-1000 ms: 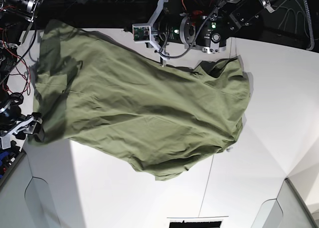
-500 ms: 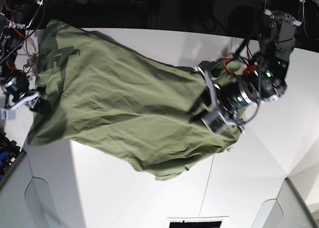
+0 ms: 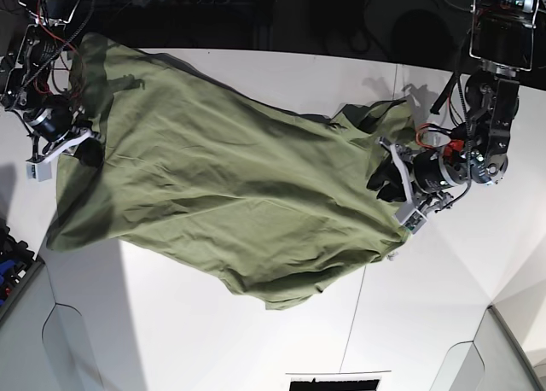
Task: Layout the t-shirt on the table in an organized manner, then fold the t-shirt properly
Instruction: 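Release the shirt and grasp a shirt corner with the left gripper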
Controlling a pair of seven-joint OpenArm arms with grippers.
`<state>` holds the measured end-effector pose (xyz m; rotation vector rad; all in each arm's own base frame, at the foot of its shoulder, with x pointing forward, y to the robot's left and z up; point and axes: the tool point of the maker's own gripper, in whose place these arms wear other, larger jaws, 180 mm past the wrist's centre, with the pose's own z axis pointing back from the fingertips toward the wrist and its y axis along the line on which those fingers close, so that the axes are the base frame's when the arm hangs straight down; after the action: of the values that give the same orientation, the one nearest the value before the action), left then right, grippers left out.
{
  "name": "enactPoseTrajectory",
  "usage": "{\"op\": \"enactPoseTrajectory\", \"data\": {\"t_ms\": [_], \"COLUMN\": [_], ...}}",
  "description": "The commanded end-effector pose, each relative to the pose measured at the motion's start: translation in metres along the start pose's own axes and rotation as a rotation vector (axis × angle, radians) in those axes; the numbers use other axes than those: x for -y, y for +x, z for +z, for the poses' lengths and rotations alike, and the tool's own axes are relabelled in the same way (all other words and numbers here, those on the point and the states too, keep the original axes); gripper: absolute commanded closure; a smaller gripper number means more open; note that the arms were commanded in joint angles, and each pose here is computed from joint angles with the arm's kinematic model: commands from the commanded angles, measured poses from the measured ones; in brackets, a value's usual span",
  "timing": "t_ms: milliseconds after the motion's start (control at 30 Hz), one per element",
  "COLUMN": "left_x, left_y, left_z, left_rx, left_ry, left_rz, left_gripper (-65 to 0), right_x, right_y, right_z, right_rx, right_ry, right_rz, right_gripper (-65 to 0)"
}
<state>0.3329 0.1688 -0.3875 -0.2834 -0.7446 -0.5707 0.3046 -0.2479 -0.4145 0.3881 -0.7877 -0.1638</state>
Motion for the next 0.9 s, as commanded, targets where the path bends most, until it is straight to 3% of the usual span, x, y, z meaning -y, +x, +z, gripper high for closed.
{"op": "enactPoseTrajectory", "data": {"t_ms": [0, 433, 533, 667, 867], "left_x": [-0.007, 0.017, 0.021, 0.012, -0.007], "left_y": [0.009, -0.051, -0.044, -0.026, 0.001], "left_z": [0.007, 0.013, 0.017, 0.025, 0.045], "left_rx": [0.026, -0.083, -0.064, -0.014, 0.078], "left_ry": [0.01, -0.042, -0.081, -0.056, -0.019], "left_rz": [-0.015, 0.042, 0.044, 0.029, 0.057], "left_gripper": [-22.6, -22.6, -22.6, -22.6, -22.6], "right_x": [0.004, 0.035, 0.03, 0.027, 0.008], "right_y": [0.015, -0.017, -0.024, -0.026, 0.01], "right_z": [0.005, 0.035, 0.038, 0.039, 0.045], "right_rx": [0.029, -0.041, -0.056, -0.053, 0.053], "right_ry": [-0.013, -0.058, -0.031, -0.011, 0.038], "right_rz": [0.036, 0.016, -0.017, -0.03, 0.003], "right_gripper": [0.0, 0.0, 0.0, 0.0, 0.0]}}
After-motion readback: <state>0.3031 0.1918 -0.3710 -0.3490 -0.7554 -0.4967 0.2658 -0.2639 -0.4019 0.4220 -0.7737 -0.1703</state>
